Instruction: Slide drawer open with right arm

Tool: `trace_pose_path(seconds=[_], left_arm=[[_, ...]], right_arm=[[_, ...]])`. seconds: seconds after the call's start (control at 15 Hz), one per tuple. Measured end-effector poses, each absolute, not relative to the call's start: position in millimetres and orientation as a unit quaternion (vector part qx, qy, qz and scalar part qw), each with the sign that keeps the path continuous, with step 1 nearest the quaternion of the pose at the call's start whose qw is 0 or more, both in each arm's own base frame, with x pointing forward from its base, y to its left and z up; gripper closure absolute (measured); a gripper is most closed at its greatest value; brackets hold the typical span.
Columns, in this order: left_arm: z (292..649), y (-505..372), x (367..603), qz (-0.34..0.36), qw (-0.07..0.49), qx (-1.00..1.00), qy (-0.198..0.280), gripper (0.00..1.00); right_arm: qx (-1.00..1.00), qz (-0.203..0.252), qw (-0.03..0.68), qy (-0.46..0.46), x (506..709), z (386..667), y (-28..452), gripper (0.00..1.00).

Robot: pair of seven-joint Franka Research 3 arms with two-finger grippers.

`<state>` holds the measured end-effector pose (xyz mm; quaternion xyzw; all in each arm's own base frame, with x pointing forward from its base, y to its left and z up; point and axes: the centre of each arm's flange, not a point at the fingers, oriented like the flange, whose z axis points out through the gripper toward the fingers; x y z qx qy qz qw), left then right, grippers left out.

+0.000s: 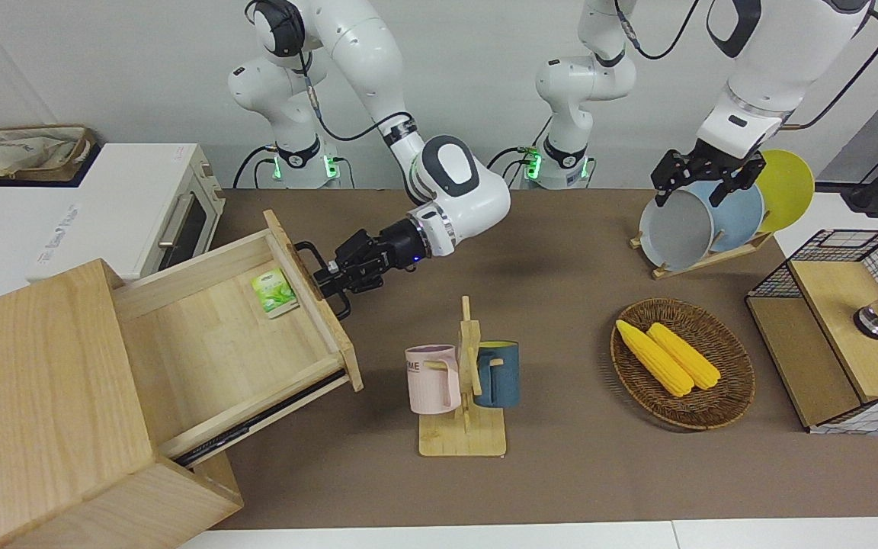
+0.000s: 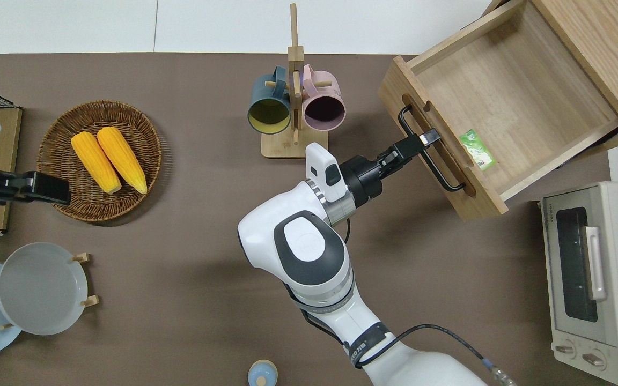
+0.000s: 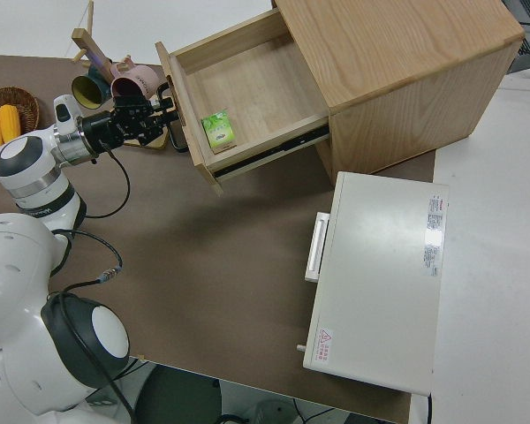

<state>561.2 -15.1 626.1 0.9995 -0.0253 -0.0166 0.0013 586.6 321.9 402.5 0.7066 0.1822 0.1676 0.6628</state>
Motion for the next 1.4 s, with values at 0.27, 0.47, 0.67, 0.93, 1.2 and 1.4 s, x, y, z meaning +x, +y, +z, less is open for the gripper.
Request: trace_pose_path(seconds=[0.27,0.47,0.67,0.93,1.2,1.4], left_arm=[[626.1,-15.1,561.2,-0.017,0.001,1.0,-0.025,0.0],[626.1,-15.1,561.2,-0.017,0.001,1.0,-0.025,0.0],[626.1,-15.1,561.2,-0.017,0.001,1.0,-0.025,0.0],[626.1,-15.1,561.2,-0.017,0.001,1.0,-0.025,0.0],[626.1,-15.1,561.2,-0.017,0.001,1.0,-0.025,0.0],[626.1,-15.1,561.2,-0.017,0.001,1.0,-0.025,0.0]], right_arm=[[0.708,0.17,0.662,0.181,586.9,404.7,323.0,0.14],[0.709,0.168,0.66,0.181,586.1,403.9,323.8,0.01],[0.719,0.163,0.652,0.178,584.6,403.1,324.9,0.01],[0.758,0.155,0.612,0.164,574.4,415.6,344.2,0.01],[0.805,0.147,0.556,0.146,558.8,442.3,368.5,0.01],[0.852,0.138,0.49,0.124,547.5,478.6,375.7,0.01]])
